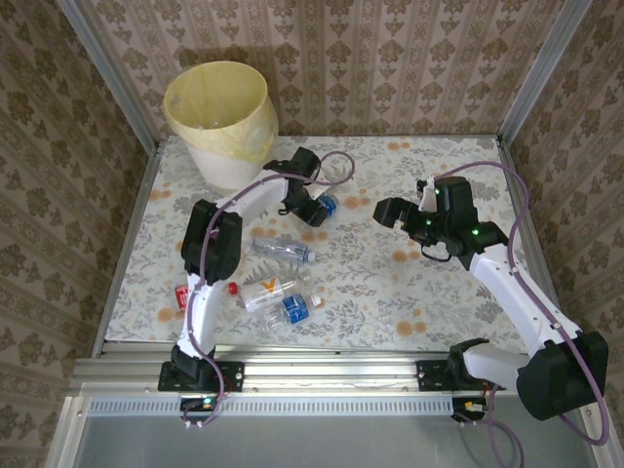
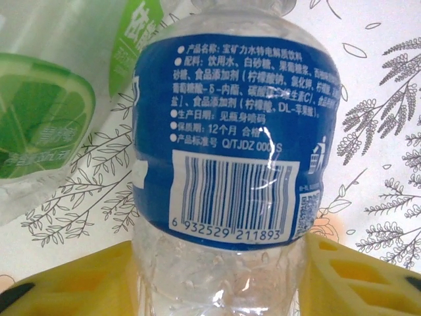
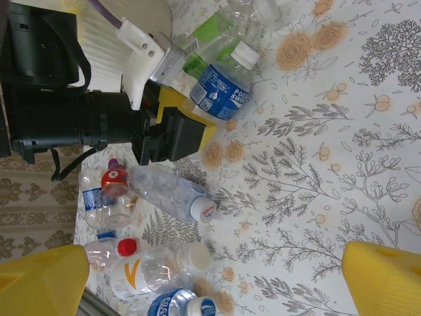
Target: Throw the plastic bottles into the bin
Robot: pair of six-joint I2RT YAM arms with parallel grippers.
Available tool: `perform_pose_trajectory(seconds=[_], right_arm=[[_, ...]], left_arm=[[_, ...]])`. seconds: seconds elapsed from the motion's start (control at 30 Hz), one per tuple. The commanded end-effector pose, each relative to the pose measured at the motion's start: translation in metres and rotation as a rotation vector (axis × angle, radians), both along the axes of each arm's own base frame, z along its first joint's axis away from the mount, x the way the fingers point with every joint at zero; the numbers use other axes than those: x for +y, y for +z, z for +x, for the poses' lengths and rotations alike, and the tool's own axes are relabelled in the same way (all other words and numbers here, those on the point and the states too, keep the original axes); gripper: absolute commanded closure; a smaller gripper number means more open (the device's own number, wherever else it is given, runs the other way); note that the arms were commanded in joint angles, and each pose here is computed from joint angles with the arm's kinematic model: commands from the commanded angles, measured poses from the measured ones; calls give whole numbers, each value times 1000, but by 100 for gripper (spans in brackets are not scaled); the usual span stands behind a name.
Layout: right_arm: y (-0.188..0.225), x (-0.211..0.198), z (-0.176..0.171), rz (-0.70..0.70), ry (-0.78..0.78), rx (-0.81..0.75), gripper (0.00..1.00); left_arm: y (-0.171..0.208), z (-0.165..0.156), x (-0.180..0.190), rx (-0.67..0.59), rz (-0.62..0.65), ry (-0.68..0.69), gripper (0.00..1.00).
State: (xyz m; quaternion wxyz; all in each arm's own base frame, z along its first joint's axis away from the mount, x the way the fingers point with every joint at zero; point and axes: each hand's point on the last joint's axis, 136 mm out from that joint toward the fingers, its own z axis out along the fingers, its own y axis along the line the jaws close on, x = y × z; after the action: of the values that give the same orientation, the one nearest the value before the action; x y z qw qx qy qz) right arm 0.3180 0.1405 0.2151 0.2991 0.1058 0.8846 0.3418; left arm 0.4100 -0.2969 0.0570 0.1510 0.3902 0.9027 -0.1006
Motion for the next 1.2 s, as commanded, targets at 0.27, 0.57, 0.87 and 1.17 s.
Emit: perform_pose_trajectory(seconds=[0.27,0.57,0.87,1.17], right_arm=[[7,2,-4,12,28,-31,0],[25,-1,-4,18,21,-103,0],[47,-3,-7,28,16,-204,0],[38,-2,-5,33,20,-185,0]], left_arm=[[39,-32,-9,-13,-89,-12,54],[175,-39,-20,-255,-381,-14,55],[339,-27,26,-628,-682,82,58],[468,-22,143,-1133,-907,305,59]])
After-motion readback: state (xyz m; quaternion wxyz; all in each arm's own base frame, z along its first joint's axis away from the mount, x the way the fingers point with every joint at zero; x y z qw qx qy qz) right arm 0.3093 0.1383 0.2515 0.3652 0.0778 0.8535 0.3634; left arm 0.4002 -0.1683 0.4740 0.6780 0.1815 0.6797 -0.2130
